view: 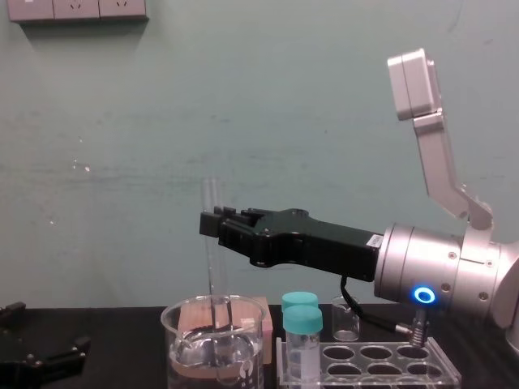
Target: Hold the test tube with one hand and immerse one end into the beaker, then return it to the test tube rack.
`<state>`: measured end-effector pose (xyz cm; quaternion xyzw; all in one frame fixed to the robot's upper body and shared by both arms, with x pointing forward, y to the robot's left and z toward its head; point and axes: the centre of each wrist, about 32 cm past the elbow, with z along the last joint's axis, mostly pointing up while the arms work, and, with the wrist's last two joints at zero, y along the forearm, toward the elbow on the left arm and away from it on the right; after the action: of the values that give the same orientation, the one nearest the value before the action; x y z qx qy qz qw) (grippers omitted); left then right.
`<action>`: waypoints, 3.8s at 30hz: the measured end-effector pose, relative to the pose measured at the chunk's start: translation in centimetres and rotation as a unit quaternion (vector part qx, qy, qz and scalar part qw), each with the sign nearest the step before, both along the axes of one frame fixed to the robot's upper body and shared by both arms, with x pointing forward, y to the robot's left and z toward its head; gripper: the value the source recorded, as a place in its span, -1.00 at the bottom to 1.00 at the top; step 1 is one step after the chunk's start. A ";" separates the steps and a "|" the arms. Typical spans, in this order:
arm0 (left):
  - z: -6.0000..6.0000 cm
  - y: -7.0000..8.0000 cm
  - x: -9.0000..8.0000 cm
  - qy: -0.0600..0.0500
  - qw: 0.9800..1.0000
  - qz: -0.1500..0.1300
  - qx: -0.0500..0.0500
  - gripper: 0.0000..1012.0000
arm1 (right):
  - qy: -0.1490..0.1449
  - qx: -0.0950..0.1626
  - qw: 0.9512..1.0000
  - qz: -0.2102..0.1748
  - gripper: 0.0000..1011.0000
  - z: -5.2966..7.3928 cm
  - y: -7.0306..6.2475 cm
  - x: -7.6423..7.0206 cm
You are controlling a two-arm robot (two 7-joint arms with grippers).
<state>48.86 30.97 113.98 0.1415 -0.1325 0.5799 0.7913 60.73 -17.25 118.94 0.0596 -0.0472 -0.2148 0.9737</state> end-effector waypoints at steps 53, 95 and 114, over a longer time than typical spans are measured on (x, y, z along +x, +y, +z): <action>0.0 0.0 0.0 0.000 1.000 0.000 0.000 0.98 | 0.002 -0.006 1.000 -0.003 -0.56 -0.2 -0.4 -0.4; 0.0 0.0 0.0 0.000 1.000 0.000 0.000 0.98 | 0.000 -0.003 1.000 -0.002 -0.56 -0.1 0.1 0.3; 0.0 0.0 0.0 0.000 1.000 0.000 0.000 0.98 | 0.003 -0.005 1.000 0.000 -0.56 -0.2 0.2 0.4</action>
<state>48.86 30.97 113.98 0.1415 -0.1324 0.5799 0.7913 61.14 -17.02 118.75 0.0543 -0.0452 -0.2145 0.9742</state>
